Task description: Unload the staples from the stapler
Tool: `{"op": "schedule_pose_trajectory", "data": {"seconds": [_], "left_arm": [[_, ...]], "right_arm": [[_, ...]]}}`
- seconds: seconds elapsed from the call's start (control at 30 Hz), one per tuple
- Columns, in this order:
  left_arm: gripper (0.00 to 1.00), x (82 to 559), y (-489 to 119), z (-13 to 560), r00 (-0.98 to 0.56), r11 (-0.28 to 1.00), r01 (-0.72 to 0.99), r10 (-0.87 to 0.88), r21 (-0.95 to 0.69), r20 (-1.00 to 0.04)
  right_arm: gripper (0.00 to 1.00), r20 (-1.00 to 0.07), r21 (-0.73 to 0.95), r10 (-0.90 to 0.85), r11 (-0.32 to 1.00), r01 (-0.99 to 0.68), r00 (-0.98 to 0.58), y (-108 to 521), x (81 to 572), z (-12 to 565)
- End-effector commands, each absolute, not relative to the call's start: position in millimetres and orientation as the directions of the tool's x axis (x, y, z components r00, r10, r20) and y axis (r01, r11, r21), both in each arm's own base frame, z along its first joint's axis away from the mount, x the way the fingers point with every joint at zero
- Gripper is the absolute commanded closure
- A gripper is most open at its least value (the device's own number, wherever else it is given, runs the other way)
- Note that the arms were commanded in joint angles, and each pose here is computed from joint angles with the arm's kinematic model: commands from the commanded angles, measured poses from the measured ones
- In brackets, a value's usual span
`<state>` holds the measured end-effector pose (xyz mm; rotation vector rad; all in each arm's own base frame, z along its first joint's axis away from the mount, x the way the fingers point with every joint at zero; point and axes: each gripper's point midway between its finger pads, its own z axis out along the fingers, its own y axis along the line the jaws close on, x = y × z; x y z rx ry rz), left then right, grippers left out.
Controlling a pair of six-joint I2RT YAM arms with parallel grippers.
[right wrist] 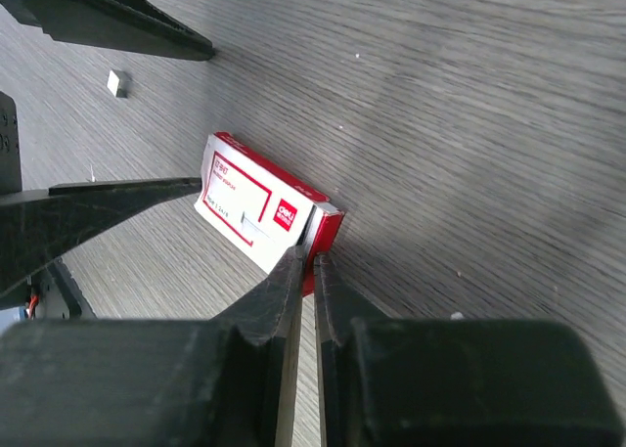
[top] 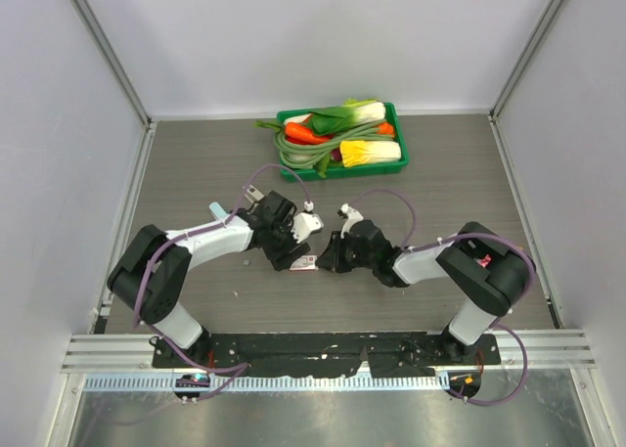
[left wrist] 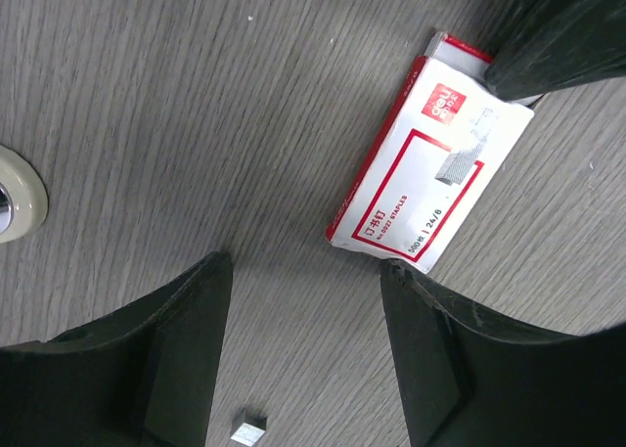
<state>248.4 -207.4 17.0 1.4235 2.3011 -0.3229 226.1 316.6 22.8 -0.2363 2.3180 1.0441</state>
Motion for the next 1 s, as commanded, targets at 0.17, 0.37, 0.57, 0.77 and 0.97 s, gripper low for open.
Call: {"op": "schedule_pose_trajectory", "data": {"seconds": [0.17, 0.37, 0.57, 0.77, 0.97], "left_arm": [[0.34, 241.5, -222.7, 7.7, -0.355, 0.403, 0.915, 0.820, 0.013, -0.449], [0.34, 238.4, -225.6, 8.3, -0.346, 0.390, 0.921, 0.827, 0.009, -0.442], [0.33, 233.2, -226.7, 20.6, -0.375, 0.405, 0.914, 0.819, -0.025, -0.435], [0.25, 227.3, -219.7, 45.2, -0.375, 0.411, 0.912, 0.814, -0.016, -0.444], [0.20, 231.3, -216.6, 87.2, -0.376, 0.438, 0.899, 0.778, 0.004, -0.503]], "right_arm": [[0.85, -0.572, 0.677, 0.072, 0.603, -0.422, -0.817, 346.3, 221.0, 32.5], [0.69, -0.584, 0.675, 0.079, 0.600, -0.429, -0.808, 344.8, 221.6, 39.5], [0.60, -0.609, 0.576, 0.054, 0.716, -0.395, -0.792, 310.6, 229.4, 36.8], [0.35, -0.642, 0.457, 0.004, 0.805, -0.378, -0.767, 272.0, 229.9, 39.4], [0.28, -0.645, 0.370, -0.039, 0.857, -0.358, -0.763, 244.5, 228.7, 47.1]]}}
